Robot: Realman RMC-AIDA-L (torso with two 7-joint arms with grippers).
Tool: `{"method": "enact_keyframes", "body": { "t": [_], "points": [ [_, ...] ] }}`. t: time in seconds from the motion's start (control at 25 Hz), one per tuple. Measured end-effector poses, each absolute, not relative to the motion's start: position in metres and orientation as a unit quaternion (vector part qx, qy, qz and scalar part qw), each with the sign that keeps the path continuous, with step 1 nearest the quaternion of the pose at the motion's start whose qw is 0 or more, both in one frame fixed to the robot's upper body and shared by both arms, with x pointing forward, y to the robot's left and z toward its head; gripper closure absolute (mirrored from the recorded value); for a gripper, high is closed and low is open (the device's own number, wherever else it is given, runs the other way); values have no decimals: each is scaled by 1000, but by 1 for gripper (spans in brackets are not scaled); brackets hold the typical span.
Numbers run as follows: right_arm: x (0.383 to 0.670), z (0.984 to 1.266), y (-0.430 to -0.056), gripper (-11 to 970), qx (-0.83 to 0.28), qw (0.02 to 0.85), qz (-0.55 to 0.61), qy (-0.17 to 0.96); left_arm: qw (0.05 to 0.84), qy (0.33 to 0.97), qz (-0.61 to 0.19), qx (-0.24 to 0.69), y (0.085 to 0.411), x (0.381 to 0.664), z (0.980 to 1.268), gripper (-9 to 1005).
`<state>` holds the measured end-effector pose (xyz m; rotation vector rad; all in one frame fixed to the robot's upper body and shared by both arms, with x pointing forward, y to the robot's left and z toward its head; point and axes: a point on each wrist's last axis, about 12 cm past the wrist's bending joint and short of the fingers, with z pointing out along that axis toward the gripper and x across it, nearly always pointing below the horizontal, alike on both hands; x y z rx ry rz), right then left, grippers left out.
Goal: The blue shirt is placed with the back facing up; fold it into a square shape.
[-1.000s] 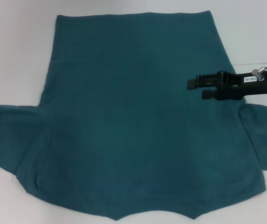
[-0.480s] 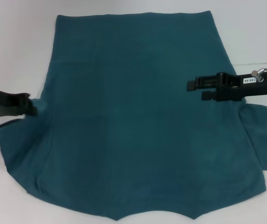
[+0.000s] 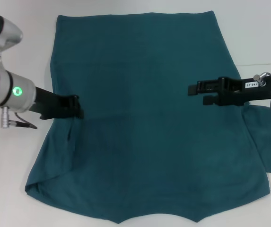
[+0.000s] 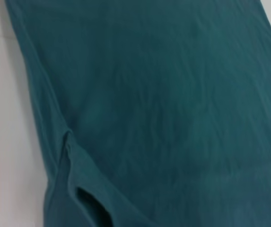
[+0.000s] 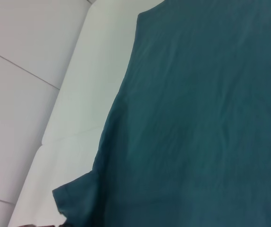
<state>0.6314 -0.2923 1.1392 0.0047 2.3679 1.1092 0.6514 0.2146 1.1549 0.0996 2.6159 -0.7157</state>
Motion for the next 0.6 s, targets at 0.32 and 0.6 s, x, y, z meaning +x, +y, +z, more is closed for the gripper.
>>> {"method": "enact_keyframes", "body": {
  "t": [0.32, 0.6],
  "points": [
    [630, 1136, -293, 153, 4, 257, 409, 876, 223, 940, -258, 27, 209, 657, 1148, 931],
    [629, 1135, -293, 152, 0, 256, 406, 877, 214, 940, -266, 16, 217, 655, 1146, 869]
  ]
}}
